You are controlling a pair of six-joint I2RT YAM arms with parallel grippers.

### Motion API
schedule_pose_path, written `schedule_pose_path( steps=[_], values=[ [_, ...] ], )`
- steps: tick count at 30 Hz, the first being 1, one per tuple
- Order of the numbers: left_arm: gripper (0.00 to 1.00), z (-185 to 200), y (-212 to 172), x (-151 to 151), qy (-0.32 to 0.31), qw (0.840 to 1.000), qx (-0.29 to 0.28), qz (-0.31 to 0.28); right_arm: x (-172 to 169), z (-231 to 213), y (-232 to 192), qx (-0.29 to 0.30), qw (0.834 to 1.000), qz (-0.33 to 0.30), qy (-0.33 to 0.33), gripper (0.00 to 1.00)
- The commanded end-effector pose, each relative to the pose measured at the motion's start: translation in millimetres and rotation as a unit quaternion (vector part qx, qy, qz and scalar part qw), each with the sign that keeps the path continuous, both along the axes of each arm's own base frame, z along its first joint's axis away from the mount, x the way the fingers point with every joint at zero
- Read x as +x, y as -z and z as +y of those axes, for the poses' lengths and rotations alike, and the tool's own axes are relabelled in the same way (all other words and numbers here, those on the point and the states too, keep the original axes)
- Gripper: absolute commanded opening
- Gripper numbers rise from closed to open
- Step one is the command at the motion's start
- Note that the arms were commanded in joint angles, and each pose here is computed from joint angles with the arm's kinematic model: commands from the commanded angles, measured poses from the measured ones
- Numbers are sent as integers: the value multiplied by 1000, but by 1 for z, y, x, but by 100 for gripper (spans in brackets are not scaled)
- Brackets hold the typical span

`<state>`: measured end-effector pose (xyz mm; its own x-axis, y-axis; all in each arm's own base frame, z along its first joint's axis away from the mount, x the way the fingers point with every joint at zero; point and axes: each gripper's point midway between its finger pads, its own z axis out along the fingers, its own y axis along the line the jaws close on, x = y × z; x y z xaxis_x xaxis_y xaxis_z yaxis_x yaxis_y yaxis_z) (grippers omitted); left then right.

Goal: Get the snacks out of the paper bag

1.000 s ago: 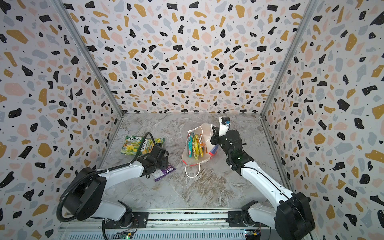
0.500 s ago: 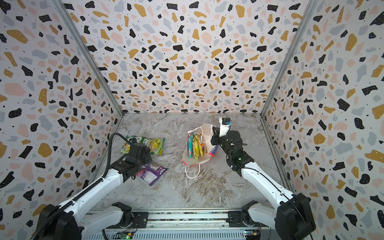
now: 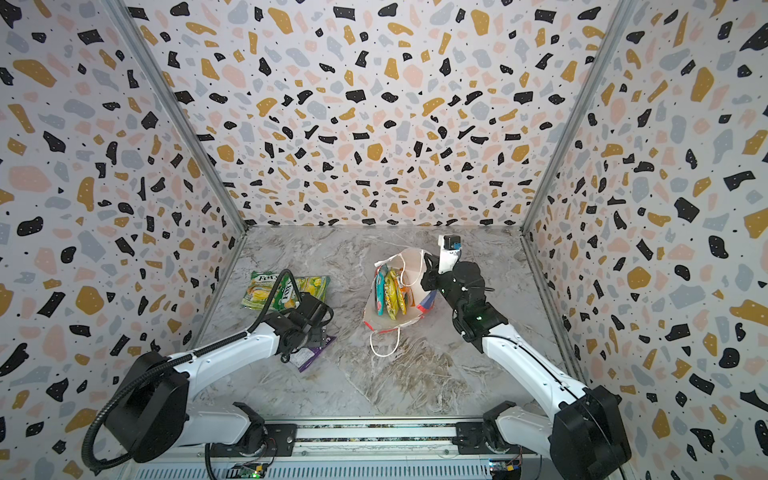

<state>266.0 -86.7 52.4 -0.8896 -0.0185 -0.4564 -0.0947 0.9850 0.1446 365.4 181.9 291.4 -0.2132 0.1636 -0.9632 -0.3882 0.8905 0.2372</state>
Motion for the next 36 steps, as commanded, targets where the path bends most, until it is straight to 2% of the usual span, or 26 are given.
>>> schedule_pose_path(
  steps=[1, 7, 13, 16, 20, 22, 24, 28, 32, 36],
  values=[
    [82, 13, 9, 8, -11, 1000, 15, 4, 3, -7, -5, 2, 1000, -9, 16, 0],
    [78, 43, 24, 18, -55, 998, 30, 11, 1, -9, -9, 2, 1000, -16, 18, 0],
    [74, 67, 5, 38, -61, 995, 84, -11, 0, -10, -9, 2, 1000, -16, 19, 0],
    [75, 60, -26, 43, -61, 995, 54, -50, 1, -9, -9, 2, 1000, -14, 16, 0],
    [75, 32, -72, 35, -57, 990, -43, -119, 1, -9, -8, 1, 1000, -14, 18, 0],
    [79, 15, -76, 25, -50, 989, -69, -123, 1, -10, -9, 1, 1000, -15, 20, 0],
    [85, -6, -61, 15, -30, 992, -89, -89, 1, -11, -9, 1, 1000, -15, 21, 0],
    [87, -31, -24, 4, 1, 996, -79, -41, 0, -13, -8, -1, 1000, -16, 24, 0],
    [89, -31, 3, 3, 3, 998, -60, -22, 2, -13, -7, -1, 1000, -15, 25, 0],
    [86, -10, 27, -5, -6, 1000, -18, 6, 1, -12, -7, -2, 1000, -16, 24, 0]
  ],
)
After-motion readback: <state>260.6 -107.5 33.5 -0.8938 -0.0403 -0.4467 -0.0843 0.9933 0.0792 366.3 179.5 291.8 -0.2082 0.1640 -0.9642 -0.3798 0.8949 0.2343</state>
